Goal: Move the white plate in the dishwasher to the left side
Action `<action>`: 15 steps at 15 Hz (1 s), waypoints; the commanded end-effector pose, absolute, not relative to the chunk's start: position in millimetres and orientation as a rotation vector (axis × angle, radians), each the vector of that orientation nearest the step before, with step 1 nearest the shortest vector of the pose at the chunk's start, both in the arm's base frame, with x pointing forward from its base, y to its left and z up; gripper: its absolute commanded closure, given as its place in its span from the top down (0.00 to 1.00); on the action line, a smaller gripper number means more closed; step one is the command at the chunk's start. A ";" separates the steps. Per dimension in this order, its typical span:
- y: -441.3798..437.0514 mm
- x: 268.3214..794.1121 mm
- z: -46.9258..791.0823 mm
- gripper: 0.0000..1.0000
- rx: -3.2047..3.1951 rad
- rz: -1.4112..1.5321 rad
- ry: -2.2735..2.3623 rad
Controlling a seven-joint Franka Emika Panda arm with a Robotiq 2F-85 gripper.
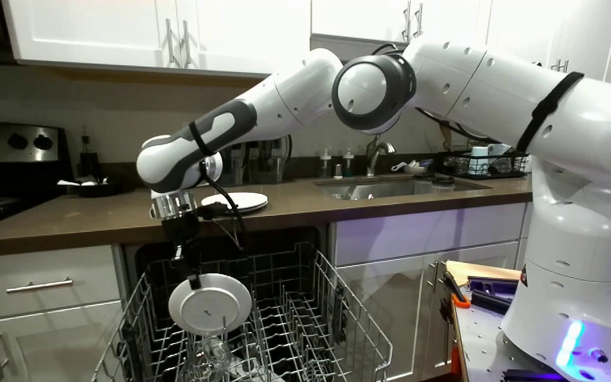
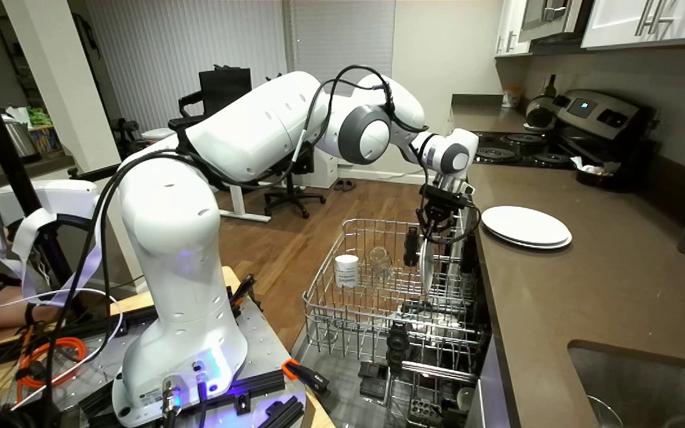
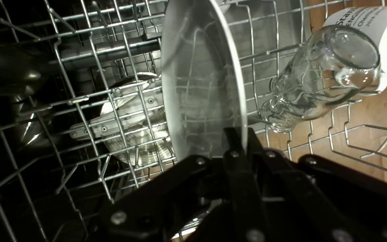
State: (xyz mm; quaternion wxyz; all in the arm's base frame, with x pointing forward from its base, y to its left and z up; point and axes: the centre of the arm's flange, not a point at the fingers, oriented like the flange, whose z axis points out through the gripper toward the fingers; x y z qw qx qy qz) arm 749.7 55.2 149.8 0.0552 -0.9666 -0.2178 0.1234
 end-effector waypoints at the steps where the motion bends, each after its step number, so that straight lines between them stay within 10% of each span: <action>1: 58.0 770.4 139.4 0.04 -2.949 0.411 -0.603; 4: 59.6 770.0 133.8 0.05 -2.968 0.417 -0.581; 5: 60.3 770.4 135.3 0.31 -2.976 0.418 -0.570; 15: 57.6 770.1 172.3 0.88 -3.037 0.395 -0.524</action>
